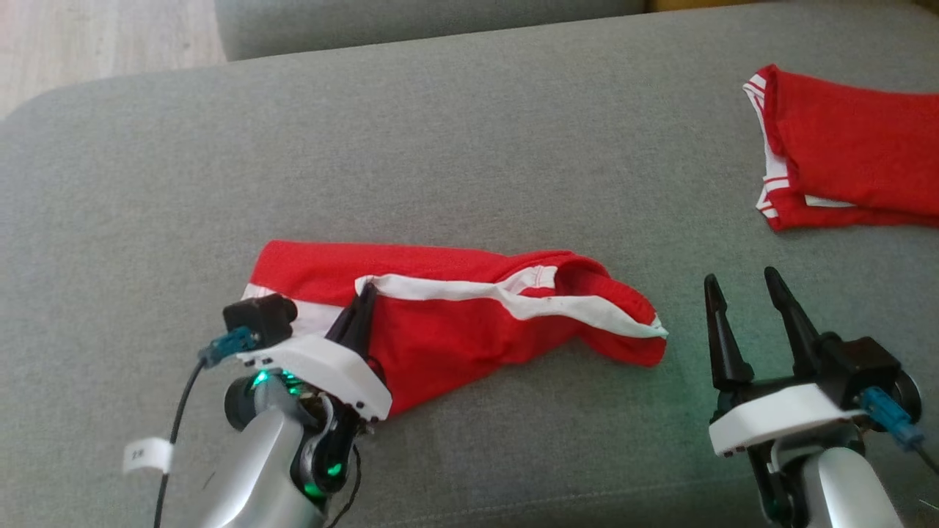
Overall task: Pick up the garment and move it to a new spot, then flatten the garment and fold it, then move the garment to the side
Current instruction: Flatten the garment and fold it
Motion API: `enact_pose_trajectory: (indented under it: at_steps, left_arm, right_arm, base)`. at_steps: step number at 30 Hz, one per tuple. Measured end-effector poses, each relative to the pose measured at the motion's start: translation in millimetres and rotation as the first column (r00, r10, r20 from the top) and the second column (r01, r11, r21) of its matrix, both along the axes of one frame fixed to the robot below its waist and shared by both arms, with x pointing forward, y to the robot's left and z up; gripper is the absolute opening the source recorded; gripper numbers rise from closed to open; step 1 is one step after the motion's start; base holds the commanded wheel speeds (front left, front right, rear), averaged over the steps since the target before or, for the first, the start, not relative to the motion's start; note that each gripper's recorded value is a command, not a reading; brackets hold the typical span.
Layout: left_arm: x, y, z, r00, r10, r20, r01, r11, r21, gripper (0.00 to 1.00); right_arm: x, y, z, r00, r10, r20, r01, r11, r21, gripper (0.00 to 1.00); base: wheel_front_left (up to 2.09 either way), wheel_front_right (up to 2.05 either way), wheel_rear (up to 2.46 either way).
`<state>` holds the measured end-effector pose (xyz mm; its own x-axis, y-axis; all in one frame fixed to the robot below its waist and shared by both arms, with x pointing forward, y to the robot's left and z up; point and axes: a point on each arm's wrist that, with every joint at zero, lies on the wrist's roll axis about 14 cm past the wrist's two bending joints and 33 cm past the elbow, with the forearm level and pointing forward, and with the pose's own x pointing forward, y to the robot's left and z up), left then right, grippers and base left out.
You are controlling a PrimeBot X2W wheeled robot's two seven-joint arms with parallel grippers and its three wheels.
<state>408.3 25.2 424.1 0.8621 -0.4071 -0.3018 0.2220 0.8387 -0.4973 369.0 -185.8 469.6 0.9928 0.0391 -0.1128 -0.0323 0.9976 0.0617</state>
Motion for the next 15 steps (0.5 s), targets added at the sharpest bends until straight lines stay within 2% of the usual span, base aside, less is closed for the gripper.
enact_pose_trajectory:
  at_steps: [5, 15]
  left_arm:
    - [-9.6, 14.8, 11.7, 0.998, 0.033, 0.05, -0.033, 0.999, -0.006, 0.0]
    - [-49.4, 64.3, 1.3, 0.987, 0.162, 0.003, -0.162, 0.986, 0.033, 0.0]
  right_arm:
    - [0.2, 4.0, -5.1, 0.999, 0.02, -0.036, -0.021, 0.999, -0.033, 1.0]
    - [-15.5, 29.2, -32.3, 0.98, 0.101, -0.17, -0.113, 0.991, -0.067, 1.0]
  base:
    - [0.0, 0.0, 0.0]
    - [0.0, 0.0, 0.0]
